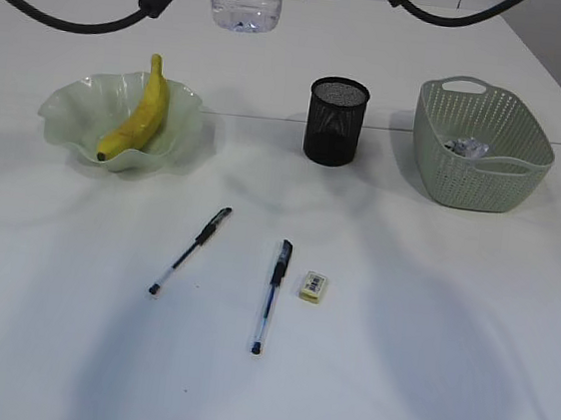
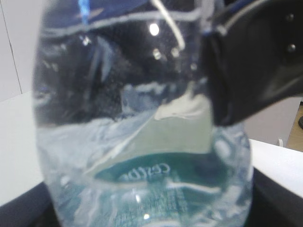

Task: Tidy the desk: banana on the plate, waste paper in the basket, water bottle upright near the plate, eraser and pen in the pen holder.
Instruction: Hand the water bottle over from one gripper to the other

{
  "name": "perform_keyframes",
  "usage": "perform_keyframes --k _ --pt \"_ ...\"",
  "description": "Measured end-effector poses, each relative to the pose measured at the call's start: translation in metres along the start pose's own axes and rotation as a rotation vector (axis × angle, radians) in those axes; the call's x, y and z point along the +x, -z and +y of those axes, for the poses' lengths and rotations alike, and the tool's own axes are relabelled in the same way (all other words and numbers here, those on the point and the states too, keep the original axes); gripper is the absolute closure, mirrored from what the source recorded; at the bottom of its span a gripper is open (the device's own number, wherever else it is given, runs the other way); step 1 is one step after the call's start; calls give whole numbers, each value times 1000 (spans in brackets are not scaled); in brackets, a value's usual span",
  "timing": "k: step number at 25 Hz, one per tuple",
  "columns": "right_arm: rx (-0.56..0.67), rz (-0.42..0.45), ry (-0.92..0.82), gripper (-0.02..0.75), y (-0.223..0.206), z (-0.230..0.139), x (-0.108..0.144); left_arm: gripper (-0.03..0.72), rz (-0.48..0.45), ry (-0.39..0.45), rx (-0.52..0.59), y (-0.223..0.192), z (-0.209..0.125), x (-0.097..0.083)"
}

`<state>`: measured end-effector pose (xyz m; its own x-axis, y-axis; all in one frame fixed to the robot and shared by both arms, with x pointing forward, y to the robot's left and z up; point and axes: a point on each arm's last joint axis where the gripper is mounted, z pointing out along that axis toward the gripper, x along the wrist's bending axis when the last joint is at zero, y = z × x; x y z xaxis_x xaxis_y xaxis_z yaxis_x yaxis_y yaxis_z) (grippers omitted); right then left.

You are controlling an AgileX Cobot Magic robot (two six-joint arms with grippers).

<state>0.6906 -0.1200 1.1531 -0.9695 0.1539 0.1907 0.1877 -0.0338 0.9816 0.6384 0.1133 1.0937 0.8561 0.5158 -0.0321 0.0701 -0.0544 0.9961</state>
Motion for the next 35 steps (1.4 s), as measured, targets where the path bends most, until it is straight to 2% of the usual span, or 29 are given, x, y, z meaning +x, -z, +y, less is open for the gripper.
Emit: perform_keyframes --k 22,30,35 --pt "2 -5 -9 402 1 0 -1 132 5 40 -7 0 3 1" --pt "2 -4 -9 402 2 0 -1 234 3 54 -7 0 3 1" --pt "2 -4 -5 402 2 0 -1 261 3 55 -7 0 3 1"
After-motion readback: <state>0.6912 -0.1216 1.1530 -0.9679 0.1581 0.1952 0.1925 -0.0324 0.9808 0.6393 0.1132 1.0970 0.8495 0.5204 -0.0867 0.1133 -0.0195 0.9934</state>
